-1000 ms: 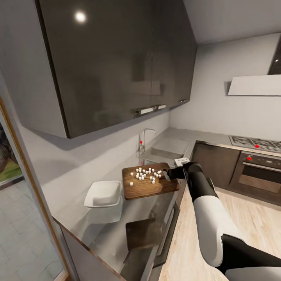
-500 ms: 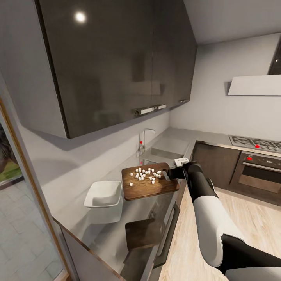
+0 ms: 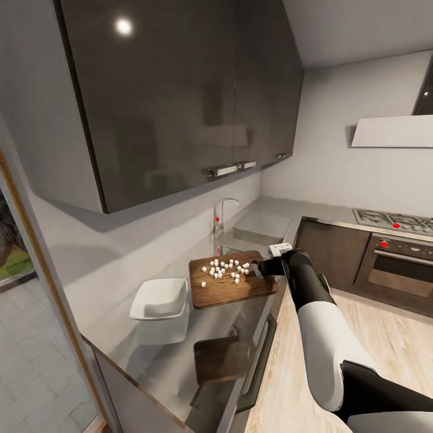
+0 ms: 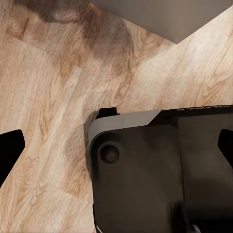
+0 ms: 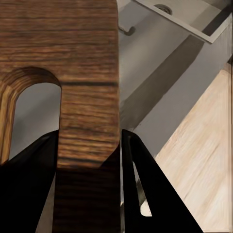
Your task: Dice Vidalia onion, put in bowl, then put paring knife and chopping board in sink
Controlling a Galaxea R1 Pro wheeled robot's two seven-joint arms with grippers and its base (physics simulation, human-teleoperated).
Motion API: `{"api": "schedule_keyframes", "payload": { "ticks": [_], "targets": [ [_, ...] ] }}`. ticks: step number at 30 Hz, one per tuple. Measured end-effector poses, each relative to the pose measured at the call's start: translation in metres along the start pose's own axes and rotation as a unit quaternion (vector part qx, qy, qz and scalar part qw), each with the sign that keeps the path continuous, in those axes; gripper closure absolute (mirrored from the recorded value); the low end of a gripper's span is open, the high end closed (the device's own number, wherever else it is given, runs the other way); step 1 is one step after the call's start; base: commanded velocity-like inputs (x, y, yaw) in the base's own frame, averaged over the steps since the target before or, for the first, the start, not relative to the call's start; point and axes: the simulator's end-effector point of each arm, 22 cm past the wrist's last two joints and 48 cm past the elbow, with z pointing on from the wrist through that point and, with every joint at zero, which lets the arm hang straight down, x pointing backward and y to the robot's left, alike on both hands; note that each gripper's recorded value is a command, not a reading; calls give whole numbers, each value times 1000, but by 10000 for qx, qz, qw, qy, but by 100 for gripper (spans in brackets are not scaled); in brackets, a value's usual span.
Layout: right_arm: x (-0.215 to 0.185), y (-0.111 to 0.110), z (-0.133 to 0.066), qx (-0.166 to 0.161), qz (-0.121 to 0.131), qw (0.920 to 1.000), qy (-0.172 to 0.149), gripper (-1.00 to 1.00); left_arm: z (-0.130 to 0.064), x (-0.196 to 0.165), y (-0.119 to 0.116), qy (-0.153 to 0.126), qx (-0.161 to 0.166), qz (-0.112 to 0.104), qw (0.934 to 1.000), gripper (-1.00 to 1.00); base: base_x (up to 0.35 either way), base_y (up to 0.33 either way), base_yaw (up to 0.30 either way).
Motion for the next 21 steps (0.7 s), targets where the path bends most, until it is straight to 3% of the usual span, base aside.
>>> {"api": "schedule_keyframes", "payload": {
  "ticks": [10, 15, 21],
  "targets": [
    [1, -7, 0, 187, -6, 9998, 24, 100, 0, 0, 0, -1, 3, 5, 10000, -100, 0, 0, 0],
    [-2, -4, 0, 283, -200, 9994, 24, 100, 0, 0, -1, -5, 7, 7, 10000, -100, 0, 0, 0],
    [-3, -4, -1, 325, -258, 9991, 34, 100, 0, -1, -2, -10, 15, 6, 10000, -100, 0, 0, 0]
  ]
}}
